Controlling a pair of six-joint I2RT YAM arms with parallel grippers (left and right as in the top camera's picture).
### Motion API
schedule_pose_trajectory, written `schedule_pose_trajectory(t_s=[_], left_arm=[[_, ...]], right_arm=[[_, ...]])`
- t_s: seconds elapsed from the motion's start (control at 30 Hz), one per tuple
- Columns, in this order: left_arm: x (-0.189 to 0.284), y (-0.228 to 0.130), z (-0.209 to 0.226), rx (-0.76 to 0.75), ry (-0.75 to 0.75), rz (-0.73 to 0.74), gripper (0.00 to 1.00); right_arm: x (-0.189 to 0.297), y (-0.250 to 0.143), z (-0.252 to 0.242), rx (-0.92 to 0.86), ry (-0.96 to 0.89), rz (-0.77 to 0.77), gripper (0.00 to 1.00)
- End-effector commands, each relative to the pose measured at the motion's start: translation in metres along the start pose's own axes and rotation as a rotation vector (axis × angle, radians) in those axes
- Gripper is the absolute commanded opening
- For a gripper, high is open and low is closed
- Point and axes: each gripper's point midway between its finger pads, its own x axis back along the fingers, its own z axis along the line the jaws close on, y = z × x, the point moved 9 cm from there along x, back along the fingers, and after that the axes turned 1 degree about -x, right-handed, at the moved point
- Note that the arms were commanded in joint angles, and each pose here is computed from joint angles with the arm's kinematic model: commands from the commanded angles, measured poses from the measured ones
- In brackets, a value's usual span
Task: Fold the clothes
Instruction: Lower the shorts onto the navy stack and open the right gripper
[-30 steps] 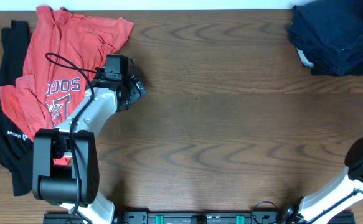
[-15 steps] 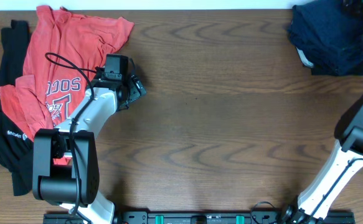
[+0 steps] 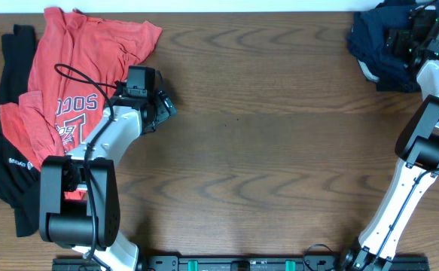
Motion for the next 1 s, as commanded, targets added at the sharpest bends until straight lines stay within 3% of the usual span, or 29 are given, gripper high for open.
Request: schedule_pose_trajectory(t_s=[0.0, 0.17, 0.4, 0.53, 0.77, 0.97], left_arm=[[-0.005, -0.001, 0.003, 0.006, 0.021, 0.007, 0.98], [-0.005, -0.001, 0.003, 0.005, 0.021, 0.007, 0.98], [-0.006, -0.003, 0.004, 0.004, 0.024, 0.012, 0.98], [-0.006, -0.003, 0.004, -0.014, 0.023, 0.010, 0.98], [-0.006, -0.003, 0.004, -0.014, 0.022, 0.008, 0.98], [-0.006, -0.003, 0.004, -0.014, 0.022, 0.009, 0.98]], right_arm=[[-0.029, -0.083, -0.003, -0.071, 0.010, 0.215, 0.99], [-0.006, -0.037, -0.006, -0.055, -0.007, 0.126, 0.99], [0.065, 0.065, 0.000, 0.010, -0.012, -0.104, 0.99], [0.094, 0.103, 0.007, 0.046, -0.014, -0.218, 0.99], [0.088, 0.119, 0.011, 0.097, -0.082, -0.349, 0.99], [0.058, 0.104, 0.012, 0.107, -0.098, -0.380, 0.99]])
